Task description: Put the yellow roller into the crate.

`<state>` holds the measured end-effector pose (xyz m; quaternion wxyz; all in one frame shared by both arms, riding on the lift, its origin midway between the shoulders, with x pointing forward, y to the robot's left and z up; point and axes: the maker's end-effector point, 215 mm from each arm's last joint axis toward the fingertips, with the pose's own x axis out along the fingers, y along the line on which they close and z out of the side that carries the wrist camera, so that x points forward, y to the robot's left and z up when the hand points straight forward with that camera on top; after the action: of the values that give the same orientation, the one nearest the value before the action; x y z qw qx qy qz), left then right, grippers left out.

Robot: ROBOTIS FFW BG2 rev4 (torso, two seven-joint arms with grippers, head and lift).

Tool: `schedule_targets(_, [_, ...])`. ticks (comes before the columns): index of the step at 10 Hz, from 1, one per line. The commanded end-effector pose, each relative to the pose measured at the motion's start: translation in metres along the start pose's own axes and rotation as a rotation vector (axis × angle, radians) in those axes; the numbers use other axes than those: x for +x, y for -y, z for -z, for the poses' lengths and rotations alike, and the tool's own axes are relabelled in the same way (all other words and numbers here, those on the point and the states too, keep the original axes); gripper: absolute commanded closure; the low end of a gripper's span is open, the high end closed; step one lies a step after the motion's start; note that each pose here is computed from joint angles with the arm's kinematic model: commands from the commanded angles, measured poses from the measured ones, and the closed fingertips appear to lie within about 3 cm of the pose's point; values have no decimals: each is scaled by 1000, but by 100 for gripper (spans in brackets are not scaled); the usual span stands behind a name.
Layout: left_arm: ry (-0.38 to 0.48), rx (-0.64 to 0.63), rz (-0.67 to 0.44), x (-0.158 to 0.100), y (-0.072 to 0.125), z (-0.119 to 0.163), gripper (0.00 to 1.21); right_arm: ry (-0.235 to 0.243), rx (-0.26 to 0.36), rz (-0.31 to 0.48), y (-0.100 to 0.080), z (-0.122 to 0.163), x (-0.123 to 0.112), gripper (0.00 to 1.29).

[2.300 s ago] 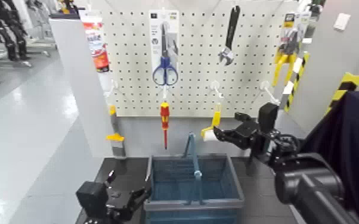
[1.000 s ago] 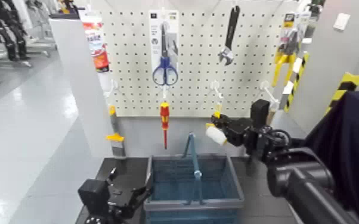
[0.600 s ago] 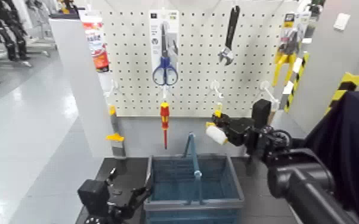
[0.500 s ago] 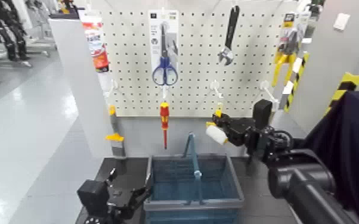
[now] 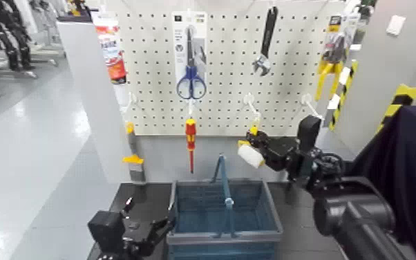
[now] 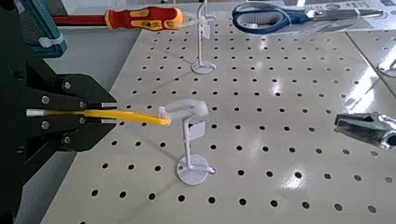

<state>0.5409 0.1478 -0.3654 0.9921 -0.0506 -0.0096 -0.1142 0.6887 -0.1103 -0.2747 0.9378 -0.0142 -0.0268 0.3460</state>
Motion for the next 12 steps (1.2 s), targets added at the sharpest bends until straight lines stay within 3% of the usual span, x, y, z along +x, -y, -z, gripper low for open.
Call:
schedule_targets(1, [-5, 0, -3, -2, -1, 2, 11, 19, 0, -8, -9, -10, -6, 121])
schedule_targets(4, [-8, -3, -9, -3, -3, 3, 11, 27, -5, 4, -14, -32, -19, 121])
schedule_targets(6, [-11, -5, -9, -3, -3, 4, 11, 14, 29, 25, -22, -35, -37, 121])
schedule_targets(9, [-14, -5, -8, -2, -2, 5, 11, 2, 116, 48, -36, -34, -58, 121])
schedule_targets(12, [-9, -4, -7, -2, -2, 3, 11, -14, 252, 61, -47, 5, -75, 121])
